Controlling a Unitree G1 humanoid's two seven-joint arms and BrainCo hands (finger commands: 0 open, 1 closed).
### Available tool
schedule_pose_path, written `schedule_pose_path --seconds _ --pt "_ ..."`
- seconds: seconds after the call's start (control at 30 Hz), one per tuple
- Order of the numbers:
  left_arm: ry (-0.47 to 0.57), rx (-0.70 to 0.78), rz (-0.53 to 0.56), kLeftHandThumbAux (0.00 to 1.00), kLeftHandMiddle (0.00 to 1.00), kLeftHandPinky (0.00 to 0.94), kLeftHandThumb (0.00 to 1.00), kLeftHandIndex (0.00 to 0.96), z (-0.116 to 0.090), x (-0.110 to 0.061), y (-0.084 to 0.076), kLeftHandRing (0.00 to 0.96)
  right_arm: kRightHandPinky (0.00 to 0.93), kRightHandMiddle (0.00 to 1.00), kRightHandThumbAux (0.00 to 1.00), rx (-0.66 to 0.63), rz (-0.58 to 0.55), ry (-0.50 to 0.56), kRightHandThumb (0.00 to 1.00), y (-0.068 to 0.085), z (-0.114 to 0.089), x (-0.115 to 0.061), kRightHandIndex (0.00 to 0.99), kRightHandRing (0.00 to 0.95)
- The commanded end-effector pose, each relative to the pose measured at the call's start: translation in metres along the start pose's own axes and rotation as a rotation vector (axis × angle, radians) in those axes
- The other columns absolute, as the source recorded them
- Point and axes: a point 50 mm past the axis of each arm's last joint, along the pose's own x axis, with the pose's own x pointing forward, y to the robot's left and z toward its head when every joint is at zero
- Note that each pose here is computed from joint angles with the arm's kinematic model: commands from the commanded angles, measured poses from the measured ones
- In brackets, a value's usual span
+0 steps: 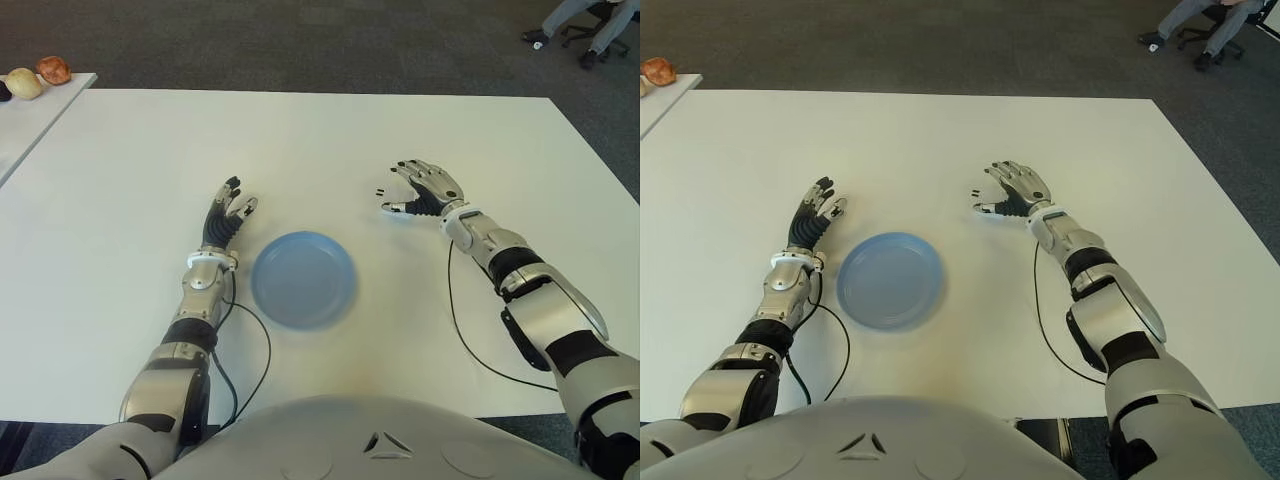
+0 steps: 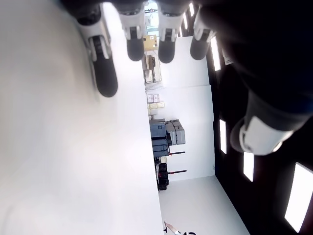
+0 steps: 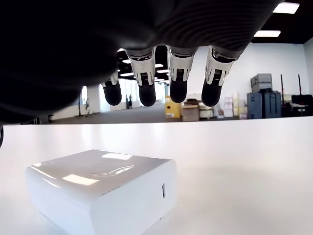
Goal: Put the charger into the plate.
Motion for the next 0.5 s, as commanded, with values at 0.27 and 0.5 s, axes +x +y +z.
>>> schedule_pose_path --seconds 0.27,0.5 --pt "0.235 -0.004 -0.022 0.576 0.091 0.097 0.000 0.034 -0.0475 -0.0339 -0.0016 0.086 0.000 0.000 0.237 0.009 0.105 -0.013 0.315 0.0065 0.0036 0.0020 0.000 0.000" --pt "0.236 0.001 -0.025 0.578 0.089 0.094 0.000 0.034 -0.0477 -0.0352 -0.0005 0.082 0.000 0.000 0.231 0.029 0.155 -0.021 0.320 0.0110 0.0037 -0.0001 0.000 0.000"
